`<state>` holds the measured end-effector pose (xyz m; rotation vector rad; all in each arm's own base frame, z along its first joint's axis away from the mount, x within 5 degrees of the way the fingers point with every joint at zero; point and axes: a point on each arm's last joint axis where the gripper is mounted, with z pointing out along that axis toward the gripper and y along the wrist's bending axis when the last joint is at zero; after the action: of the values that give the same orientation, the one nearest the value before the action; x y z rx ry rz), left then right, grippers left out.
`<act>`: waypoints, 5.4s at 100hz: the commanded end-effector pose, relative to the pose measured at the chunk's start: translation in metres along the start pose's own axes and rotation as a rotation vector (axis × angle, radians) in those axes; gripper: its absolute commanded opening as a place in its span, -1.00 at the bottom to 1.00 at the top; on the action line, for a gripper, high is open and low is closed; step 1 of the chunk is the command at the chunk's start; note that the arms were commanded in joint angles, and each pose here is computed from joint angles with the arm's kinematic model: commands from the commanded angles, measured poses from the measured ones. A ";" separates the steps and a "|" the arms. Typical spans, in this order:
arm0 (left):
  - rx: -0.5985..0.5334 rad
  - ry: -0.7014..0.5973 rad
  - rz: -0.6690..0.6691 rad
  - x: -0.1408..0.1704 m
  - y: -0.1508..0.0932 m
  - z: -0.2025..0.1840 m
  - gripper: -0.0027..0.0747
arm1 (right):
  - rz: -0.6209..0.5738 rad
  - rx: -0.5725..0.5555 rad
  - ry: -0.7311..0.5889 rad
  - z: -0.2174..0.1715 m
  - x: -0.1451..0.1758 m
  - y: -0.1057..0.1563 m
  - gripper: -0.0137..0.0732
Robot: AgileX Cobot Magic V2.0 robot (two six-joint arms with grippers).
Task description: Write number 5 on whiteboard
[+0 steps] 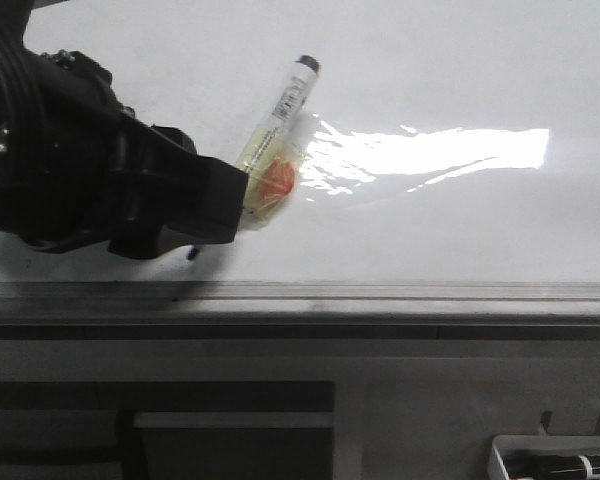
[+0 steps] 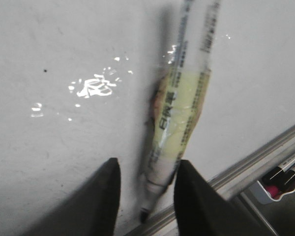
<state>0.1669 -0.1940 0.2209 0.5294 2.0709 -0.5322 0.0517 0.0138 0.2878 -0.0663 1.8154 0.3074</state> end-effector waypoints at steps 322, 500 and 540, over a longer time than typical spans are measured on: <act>0.235 -0.680 0.062 0.021 0.040 -0.208 -0.99 | -0.472 -0.466 -0.042 0.094 -0.077 0.095 -0.83; 0.277 -0.625 0.062 0.029 0.037 -0.205 -0.99 | -0.463 -0.389 0.314 0.158 -0.052 0.092 -0.81; 0.277 -0.625 0.062 0.029 0.037 -0.205 -0.98 | -0.323 -0.379 0.397 0.151 -0.047 0.085 -0.81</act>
<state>0.0345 -0.0483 0.2804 0.5686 1.4294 -0.8289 0.1893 0.1224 0.3049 -0.7766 2.1248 0.3753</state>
